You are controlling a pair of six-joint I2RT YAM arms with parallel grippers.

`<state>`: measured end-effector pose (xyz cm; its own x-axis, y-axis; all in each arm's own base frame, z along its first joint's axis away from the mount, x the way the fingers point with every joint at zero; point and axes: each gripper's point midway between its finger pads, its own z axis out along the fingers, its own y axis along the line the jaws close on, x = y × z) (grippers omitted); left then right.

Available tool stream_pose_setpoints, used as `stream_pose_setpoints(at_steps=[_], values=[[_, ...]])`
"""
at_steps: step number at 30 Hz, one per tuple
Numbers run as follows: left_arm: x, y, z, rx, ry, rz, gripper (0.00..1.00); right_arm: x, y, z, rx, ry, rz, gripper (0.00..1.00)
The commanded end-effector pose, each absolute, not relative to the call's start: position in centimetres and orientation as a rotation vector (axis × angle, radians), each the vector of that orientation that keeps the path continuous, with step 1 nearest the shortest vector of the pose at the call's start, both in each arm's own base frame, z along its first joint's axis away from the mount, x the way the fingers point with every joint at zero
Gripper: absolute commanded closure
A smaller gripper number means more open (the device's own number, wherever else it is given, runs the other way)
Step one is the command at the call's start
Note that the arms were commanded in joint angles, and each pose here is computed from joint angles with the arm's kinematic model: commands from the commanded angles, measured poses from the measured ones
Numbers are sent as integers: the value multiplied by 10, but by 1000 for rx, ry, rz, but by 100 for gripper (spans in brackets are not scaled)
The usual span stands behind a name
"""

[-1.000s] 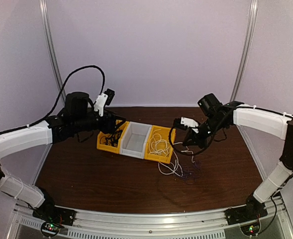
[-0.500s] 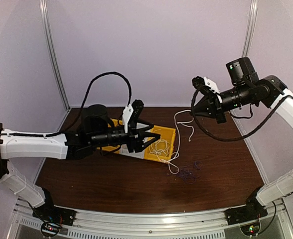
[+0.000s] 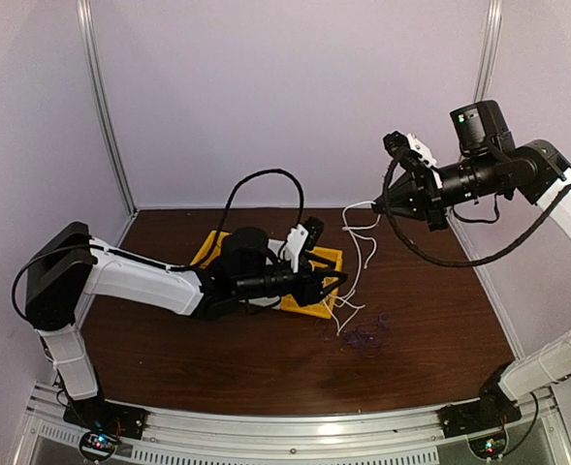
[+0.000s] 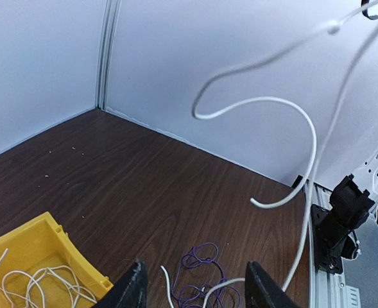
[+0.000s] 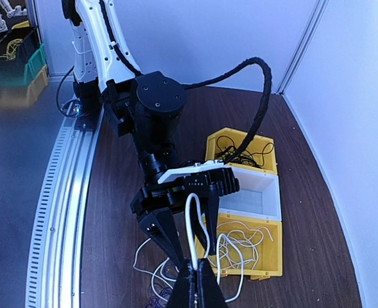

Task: Untangle the cables

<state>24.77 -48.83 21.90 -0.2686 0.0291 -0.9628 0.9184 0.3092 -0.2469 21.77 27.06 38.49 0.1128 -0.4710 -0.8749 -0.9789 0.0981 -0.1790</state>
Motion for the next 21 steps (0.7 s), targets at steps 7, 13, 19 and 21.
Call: stream_pose_setpoints(at_steps=[7, 13, 19, 21], values=[[234, -495, 206, 868, 1648, -1221, 50, 219, 261, 395, -1448, 1478, 636, 100], [242, -490, 182, 837, 1855, -1144, 44, 222, 258, 394, -1436, 1484, 599, 100], [232, -472, 158, 814, 2026, -1119, 43, 224, 255, 387, -1431, 1500, 570, 100], [229, -464, 152, 798, 2069, -1107, 45, 226, 254, 384, -1429, 1505, 559, 100]])
